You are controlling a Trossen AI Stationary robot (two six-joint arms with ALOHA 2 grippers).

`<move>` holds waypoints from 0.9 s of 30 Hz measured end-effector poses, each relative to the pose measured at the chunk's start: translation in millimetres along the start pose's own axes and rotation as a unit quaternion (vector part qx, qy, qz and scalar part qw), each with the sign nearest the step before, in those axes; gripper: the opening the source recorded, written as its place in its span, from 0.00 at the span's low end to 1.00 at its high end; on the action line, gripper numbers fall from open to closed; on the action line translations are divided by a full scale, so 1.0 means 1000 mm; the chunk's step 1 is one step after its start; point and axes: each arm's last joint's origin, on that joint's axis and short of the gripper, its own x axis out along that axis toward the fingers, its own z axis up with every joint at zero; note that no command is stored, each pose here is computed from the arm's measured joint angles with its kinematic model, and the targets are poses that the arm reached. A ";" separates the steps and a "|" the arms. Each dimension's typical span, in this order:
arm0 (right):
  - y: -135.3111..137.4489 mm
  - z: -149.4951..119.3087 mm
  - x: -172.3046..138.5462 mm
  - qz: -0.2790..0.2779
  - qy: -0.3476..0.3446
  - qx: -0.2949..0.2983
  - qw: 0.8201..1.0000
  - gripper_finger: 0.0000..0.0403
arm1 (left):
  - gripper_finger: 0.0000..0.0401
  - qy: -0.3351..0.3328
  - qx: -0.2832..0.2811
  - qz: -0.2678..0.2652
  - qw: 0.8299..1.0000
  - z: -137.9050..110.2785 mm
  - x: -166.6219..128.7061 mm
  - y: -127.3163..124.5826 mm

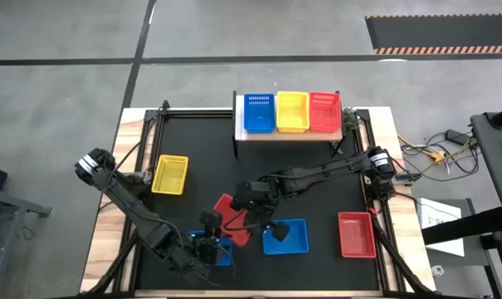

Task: Stack baskets on shelf by color
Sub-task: Stack the left red bin on top of the red bin on the shelf

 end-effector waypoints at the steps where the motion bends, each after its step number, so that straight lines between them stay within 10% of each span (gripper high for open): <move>1: 0.000 -0.001 -0.002 -0.009 0.011 0.002 1.000 0.02 | 0.38 -0.002 -0.004 0.002 1.000 0.000 -0.001 0.001; 18: 0.034 -0.004 -0.049 -0.050 0.105 0.057 0.992 0.02 | 0.39 -0.032 -0.015 0.041 0.999 -0.002 -0.010 0.009; 27: 0.075 -0.010 -0.075 -0.161 0.106 0.068 0.979 0.02 | 0.39 -0.079 0.004 0.042 0.996 -0.006 -0.001 0.003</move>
